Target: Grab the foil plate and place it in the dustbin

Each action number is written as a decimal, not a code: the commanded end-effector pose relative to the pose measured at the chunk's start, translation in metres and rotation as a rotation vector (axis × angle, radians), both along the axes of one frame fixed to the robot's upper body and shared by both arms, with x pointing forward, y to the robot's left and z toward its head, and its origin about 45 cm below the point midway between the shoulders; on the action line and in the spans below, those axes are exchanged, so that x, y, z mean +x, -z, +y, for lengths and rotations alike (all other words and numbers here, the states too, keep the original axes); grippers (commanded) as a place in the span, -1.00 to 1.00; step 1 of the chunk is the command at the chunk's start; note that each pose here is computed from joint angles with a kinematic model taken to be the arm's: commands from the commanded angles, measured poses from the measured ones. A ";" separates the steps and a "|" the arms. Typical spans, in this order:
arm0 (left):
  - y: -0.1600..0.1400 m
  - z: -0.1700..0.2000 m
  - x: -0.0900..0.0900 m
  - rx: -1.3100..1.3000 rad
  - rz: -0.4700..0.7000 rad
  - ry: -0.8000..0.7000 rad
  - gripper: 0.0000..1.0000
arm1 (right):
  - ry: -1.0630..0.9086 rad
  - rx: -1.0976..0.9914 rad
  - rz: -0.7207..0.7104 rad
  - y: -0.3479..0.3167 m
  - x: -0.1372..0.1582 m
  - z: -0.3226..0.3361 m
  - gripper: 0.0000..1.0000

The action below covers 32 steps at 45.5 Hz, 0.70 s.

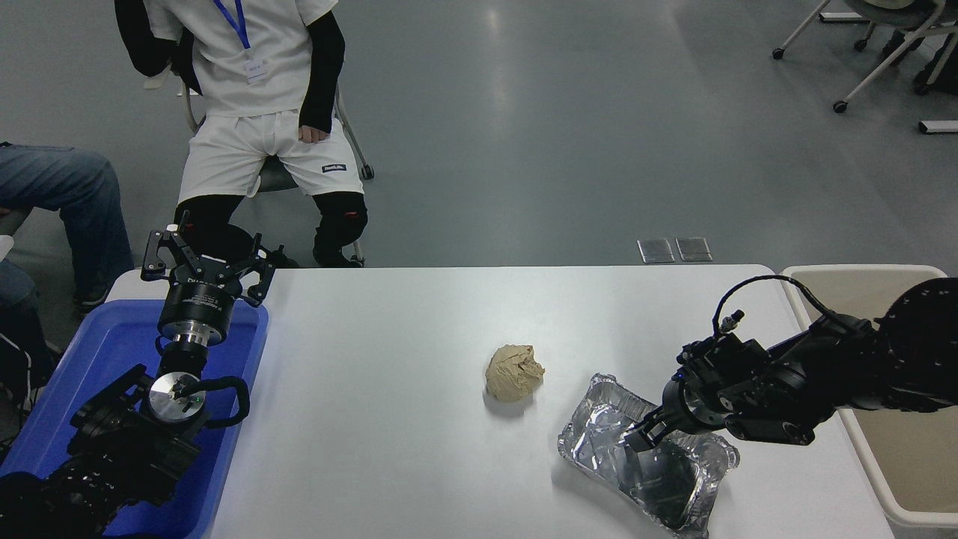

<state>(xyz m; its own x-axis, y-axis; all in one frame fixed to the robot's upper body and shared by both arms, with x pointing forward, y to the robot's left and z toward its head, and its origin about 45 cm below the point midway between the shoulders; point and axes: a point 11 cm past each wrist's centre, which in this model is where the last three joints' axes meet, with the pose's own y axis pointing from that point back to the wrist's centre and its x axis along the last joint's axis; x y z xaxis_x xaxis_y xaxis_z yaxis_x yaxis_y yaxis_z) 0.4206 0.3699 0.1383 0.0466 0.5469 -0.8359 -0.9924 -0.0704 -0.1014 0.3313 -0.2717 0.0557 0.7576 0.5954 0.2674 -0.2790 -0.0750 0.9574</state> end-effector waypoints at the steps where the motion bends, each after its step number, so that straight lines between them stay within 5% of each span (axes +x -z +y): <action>1: 0.000 0.000 0.000 0.001 -0.001 0.002 0.98 | 0.015 -0.036 0.001 0.000 -0.002 -0.018 -0.97; 32: 0.000 0.000 0.000 0.001 0.000 0.001 0.98 | 0.151 -0.001 0.010 -0.022 0.000 -0.033 -1.00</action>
